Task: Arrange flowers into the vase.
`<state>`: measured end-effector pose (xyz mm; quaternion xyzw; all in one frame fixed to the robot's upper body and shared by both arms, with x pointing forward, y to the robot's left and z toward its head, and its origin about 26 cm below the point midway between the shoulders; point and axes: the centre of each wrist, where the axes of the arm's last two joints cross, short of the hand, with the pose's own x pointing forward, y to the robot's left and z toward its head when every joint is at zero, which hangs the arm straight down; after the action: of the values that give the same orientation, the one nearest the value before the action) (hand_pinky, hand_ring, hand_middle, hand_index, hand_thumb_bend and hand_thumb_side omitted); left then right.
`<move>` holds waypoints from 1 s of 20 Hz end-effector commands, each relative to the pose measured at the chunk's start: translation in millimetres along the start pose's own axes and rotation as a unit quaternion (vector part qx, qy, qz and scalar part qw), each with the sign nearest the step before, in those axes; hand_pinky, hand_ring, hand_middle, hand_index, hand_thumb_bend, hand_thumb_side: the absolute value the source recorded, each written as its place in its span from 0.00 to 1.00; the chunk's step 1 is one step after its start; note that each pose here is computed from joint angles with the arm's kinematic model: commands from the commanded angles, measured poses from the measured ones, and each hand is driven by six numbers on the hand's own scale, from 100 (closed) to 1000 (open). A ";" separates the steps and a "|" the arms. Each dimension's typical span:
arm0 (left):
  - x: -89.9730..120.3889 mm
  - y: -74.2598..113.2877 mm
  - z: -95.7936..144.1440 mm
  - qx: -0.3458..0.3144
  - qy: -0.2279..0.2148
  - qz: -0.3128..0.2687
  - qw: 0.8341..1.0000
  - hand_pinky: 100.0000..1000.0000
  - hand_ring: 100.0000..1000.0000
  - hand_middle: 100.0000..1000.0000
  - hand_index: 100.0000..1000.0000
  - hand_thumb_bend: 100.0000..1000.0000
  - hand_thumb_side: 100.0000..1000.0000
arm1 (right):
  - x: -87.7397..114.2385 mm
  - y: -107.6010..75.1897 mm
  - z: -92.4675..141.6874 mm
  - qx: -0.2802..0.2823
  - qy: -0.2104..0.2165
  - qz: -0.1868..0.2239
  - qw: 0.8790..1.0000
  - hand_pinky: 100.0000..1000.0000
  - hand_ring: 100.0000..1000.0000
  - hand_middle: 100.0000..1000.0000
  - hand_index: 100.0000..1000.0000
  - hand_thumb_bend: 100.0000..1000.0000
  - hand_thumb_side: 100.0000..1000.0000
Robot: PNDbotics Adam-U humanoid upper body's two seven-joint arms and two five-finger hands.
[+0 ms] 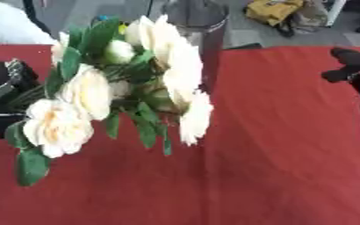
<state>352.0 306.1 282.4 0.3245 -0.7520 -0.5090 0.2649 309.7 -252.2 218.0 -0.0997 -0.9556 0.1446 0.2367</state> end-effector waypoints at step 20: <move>20.6 89.1 -35.3 0.250 -0.043 0.244 0.936 0.00 0.00 0.00 0.00 0.00 0.64 | 8.4 0.5 -10.5 0.015 -0.025 -0.007 1.000 0.64 0.82 0.44 0.70 0.00 1.00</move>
<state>348.1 288.8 367.0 0.1660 -0.9100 -0.2690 0.2682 310.6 -247.0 221.4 -0.0879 -0.9570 0.1508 0.2317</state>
